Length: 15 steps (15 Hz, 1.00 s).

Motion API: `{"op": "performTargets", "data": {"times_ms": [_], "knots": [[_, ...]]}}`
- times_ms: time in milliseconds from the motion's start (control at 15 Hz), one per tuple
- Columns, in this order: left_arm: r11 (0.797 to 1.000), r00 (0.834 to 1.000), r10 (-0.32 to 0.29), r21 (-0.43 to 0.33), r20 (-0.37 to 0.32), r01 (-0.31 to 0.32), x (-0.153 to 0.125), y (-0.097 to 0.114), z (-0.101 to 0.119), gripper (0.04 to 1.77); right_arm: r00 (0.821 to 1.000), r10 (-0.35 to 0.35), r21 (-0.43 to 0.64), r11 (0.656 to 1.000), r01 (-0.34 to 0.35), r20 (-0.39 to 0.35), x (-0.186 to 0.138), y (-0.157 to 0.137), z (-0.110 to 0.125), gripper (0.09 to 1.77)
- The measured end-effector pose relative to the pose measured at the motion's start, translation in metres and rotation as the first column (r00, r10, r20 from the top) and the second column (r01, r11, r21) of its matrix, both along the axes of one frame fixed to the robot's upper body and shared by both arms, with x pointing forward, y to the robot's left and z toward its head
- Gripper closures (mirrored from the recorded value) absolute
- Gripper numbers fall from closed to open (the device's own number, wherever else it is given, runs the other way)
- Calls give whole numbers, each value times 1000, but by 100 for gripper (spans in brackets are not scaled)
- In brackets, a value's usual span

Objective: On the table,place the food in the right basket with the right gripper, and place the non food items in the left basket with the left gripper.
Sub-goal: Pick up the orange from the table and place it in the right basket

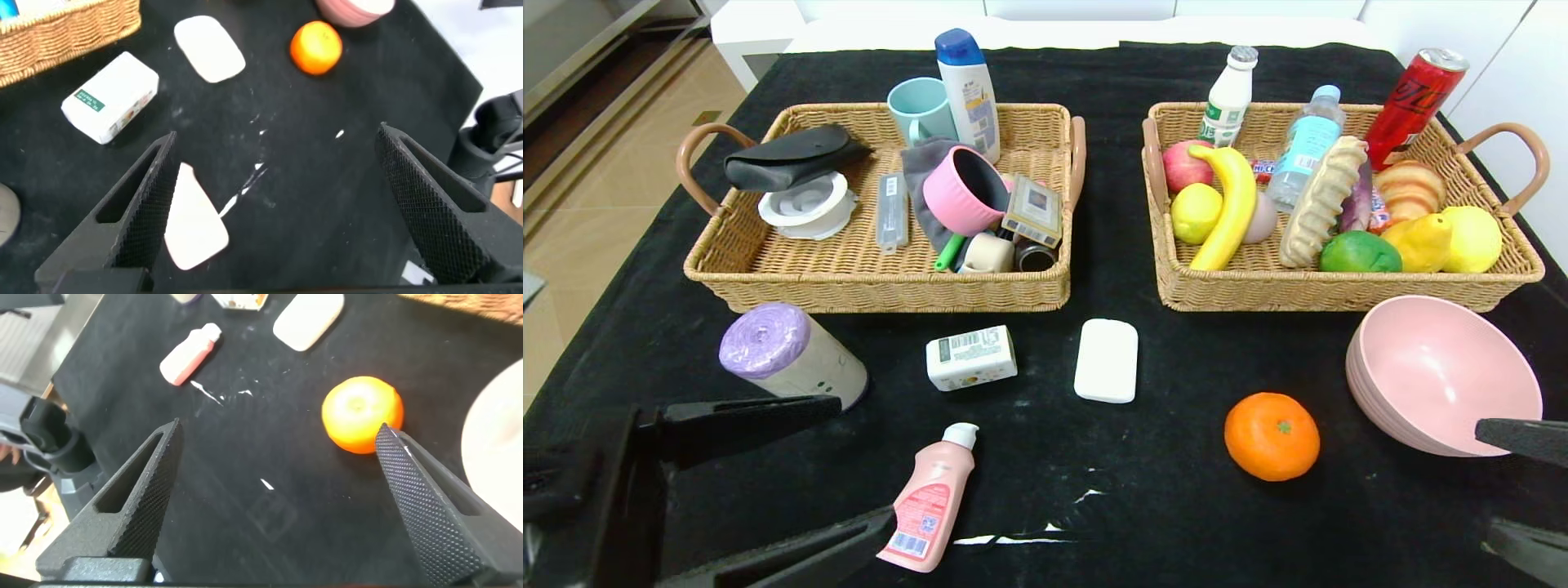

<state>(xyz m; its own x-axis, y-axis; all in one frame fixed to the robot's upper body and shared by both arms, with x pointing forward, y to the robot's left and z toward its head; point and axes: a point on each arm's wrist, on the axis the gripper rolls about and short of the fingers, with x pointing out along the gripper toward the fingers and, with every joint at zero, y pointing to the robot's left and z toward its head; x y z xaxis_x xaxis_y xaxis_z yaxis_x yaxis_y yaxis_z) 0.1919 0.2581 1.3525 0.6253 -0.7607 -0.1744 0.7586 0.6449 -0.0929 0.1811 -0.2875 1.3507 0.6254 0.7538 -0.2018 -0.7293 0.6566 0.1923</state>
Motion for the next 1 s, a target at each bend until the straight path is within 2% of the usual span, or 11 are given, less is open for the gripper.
{"op": "performTargets", "data": {"times_ms": [200, 733, 867, 1000], "knots": [[1000, 1000, -2, 7, -11, 2, 6, -4, 1, 9, 1000, 14, 1, 1000, -14, 3, 13, 8, 4, 15], [1000, 1000, 0, 17, -24, 0, 11, -7, -1, 9, 1000, -13, -41, 999, 12, -28, 30, 23, 1, 15], [1000, 1000, -1, 19, -24, 2, 11, -7, -1, 9, 996, -83, -61, 995, 82, -19, 34, 24, 3, 15], [1000, 1000, -5, 31, -9, 5, 10, -7, -1, 9, 986, -167, -103, 981, 164, -23, 37, 28, 2, 15]]}}
